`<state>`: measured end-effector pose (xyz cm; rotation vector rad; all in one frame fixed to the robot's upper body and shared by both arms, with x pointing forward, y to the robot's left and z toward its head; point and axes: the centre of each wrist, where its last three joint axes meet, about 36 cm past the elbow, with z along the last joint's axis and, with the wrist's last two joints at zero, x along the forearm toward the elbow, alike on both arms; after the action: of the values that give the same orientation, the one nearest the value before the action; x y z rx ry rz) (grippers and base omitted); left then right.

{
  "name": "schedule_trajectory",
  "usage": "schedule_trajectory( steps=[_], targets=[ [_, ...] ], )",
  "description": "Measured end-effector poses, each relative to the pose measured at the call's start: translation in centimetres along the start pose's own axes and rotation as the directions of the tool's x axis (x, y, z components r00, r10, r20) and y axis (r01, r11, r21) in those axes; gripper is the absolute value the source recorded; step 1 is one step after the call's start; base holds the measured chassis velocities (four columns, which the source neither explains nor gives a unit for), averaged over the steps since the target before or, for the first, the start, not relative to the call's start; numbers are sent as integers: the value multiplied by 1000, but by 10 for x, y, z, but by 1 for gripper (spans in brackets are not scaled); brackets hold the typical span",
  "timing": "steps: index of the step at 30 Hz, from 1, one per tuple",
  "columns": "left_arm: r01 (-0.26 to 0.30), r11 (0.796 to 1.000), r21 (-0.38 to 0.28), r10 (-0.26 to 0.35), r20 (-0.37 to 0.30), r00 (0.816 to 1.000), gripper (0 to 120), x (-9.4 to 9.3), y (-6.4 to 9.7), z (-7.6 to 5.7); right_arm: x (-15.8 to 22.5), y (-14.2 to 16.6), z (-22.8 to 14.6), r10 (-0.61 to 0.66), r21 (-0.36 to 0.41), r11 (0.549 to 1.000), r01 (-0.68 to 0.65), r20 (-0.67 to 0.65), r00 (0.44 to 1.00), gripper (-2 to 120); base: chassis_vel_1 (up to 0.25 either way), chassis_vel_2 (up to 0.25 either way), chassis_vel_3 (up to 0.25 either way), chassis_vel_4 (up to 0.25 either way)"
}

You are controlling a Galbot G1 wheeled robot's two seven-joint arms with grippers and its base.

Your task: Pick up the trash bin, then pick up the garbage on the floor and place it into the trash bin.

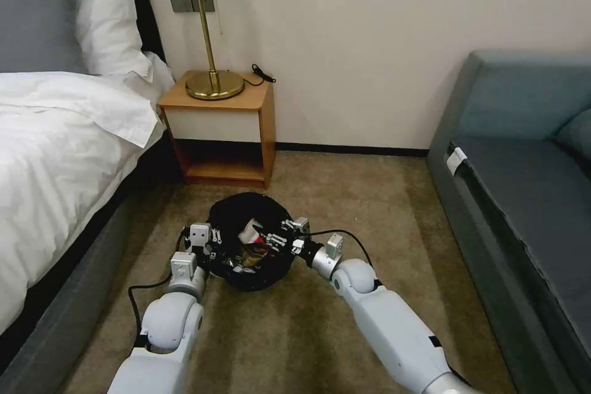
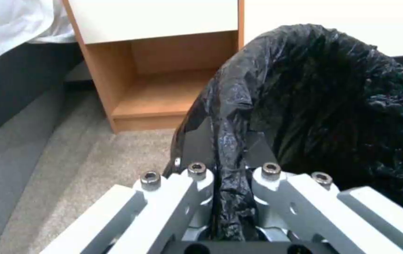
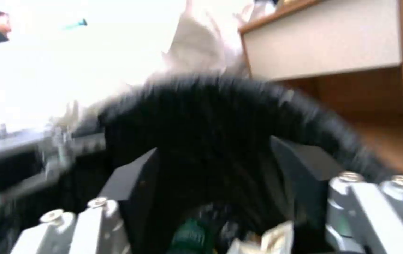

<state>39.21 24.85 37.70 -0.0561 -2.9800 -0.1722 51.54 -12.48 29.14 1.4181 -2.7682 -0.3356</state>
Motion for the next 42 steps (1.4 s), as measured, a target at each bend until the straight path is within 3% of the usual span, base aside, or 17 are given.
schedule_trajectory(
  steps=[5,7,8,12,13,14,16,18,21,22,23,25,29,32,34,37,42],
  targets=[
    [27,997,72,-27,-5,1000,4,2,-3,-5,1,-10,-19,147,-40,989,-144,90,985,87,0,0,0,0],
    [58,978,199,-53,-29,998,4,5,-6,-16,9,-30,-29,235,-55,972,-230,113,965,96,0,0,0,0],
    [58,978,199,-53,-29,998,4,5,-6,-16,9,-30,-29,235,-55,972,-230,113,965,96,0,0,0,0],
    [127,928,350,-111,-65,992,4,6,-6,-26,27,-73,-43,399,-104,916,-387,146,905,100,0,0,0,0],
    [127,928,350,-111,-65,992,4,6,-6,-26,27,-73,-43,399,-104,916,-387,146,905,100,0,0,0,0],
    [145,905,401,-120,-88,989,4,8,-4,-27,37,-89,-47,454,-131,890,-437,159,876,100,0,0,0,0],
    [168,880,444,-132,-113,985,4,10,-1,-24,48,-106,-48,513,-159,857,-490,173,841,100,0,0,0,0],
    [177,870,460,-136,-121,983,4,11,0,-24,52,-112,-49,536,-172,843,-510,182,824,100,0,0,0,0],
    [195,806,559,-111,-181,977,4,14,6,-16,66,-123,-53,580,-212,813,-543,206,788,100,0,0,0,0],
    [195,806,559,-111,-181,977,4,14,6,-16,66,-123,-53,580,-212,813,-543,206,788,100,0,0,0,0],
    [210,783,585,-101,-214,972,4,14,8,-8,70,-123,-56,581,-216,812,-542,211,786,100,0,0,0,0],
    [245,766,594,-104,-262,959,4,13,10,6,75,-120,-62,573,-219,818,-532,221,789,100,0,0,0,0],
    [289,754,590,-115,-316,942,4,12,12,18,74,-115,-65,560,-210,827,-521,227,797,100,0,0,0,0],
    [297,747,594,-111,-330,937,19,9,10,21,68,-112,-62,548,-195,836,-513,223,806,100,0,0,0,0],
    [298,750,591,-112,-330,937,20,8,10,21,67,-111,-61,546,-195,836,-512,222,808,100,0,0,0,0],
    [298,765,571,-121,-327,937,35,6,11,19,63,-108,-58,544,-198,838,-509,220,810,100,0,0,0,0],
    [291,788,542,-138,-305,942,49,6,13,13,64,-106,-56,545,-199,837,-510,218,810,100,0,0,0,0]
  ],
)
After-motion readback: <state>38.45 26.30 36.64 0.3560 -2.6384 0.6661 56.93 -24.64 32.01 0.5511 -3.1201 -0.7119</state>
